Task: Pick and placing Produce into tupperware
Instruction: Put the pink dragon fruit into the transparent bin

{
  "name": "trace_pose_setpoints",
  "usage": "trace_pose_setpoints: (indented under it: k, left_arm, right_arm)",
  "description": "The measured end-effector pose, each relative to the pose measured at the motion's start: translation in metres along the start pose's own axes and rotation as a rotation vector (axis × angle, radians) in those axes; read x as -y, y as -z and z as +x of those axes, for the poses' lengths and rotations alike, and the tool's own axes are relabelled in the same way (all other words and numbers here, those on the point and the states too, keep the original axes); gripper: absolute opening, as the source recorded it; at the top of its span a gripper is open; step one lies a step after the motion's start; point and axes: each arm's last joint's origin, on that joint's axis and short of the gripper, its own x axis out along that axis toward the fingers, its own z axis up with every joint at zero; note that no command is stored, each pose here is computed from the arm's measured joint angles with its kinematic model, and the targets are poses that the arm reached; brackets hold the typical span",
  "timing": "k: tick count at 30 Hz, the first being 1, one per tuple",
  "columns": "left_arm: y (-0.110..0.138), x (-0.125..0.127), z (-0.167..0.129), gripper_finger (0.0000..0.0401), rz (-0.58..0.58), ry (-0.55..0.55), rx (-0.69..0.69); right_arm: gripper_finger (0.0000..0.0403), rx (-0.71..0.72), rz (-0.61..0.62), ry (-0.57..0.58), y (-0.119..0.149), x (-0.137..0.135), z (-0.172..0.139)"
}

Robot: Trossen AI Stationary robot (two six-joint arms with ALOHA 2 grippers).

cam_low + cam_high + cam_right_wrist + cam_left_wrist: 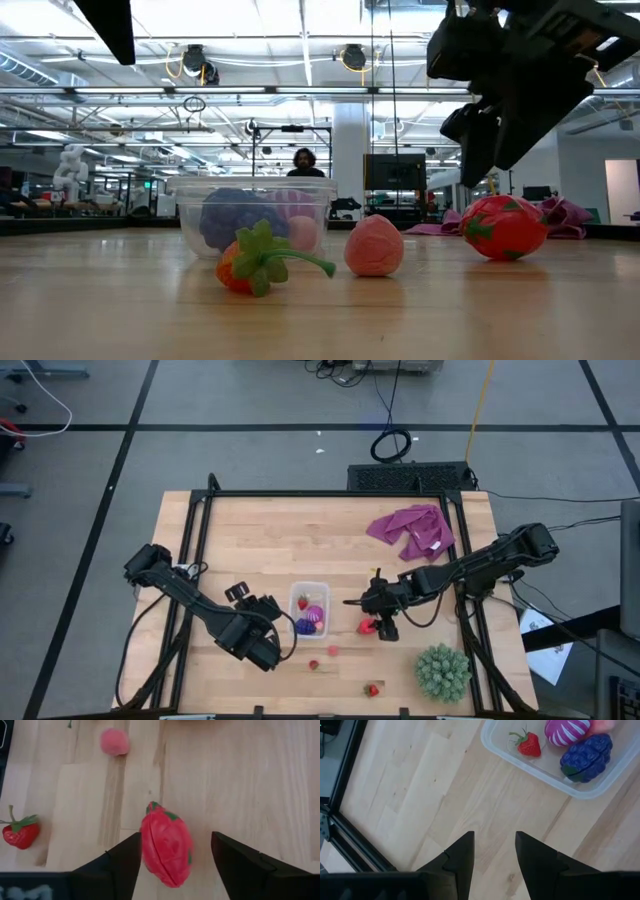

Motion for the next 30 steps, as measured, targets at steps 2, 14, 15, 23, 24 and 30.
trace_pose_setpoints:
  k: [2, 14, 15, 23, 24, 30]
  left_arm:
    - [0.0000, -0.0001, -0.0001, 0.0147, 0.001, 0.000, 0.000]
    - [0.0000, -0.0001, -0.0001, 0.0147, 0.002, 0.001, -0.001]
    - [0.0000, -0.0001, -0.0001, 0.0147, 0.002, 0.001, -0.001]
    - [0.0001, -0.0001, -0.0001, 0.0147, 0.002, 0.001, -0.002]
    - [0.0001, -0.0001, -0.0001, 0.0148, 0.002, 0.001, -0.002]
    - [0.0001, -0.0001, -0.0001, 0.0147, 0.002, 0.001, -0.002]
  right_arm:
    - [0.0247, 0.001, 0.002, 0.000, -0.0001, 0.0001, 0.0000]
    - [0.0306, 0.002, 0.047, -0.001, -0.0002, 0.0000, 0.0000]
    - [0.0306, 0.002, 0.056, -0.001, -0.0002, 0.0000, 0.0000]
    - [0.0306, -0.013, 0.077, 0.001, 0.0012, -0.0002, 0.0010]
    - [0.0306, -0.013, 0.076, 0.000, 0.0013, -0.0006, 0.0011]
    - [0.0306, -0.017, 0.065, -0.009, 0.0026, -0.0052, 0.0015]
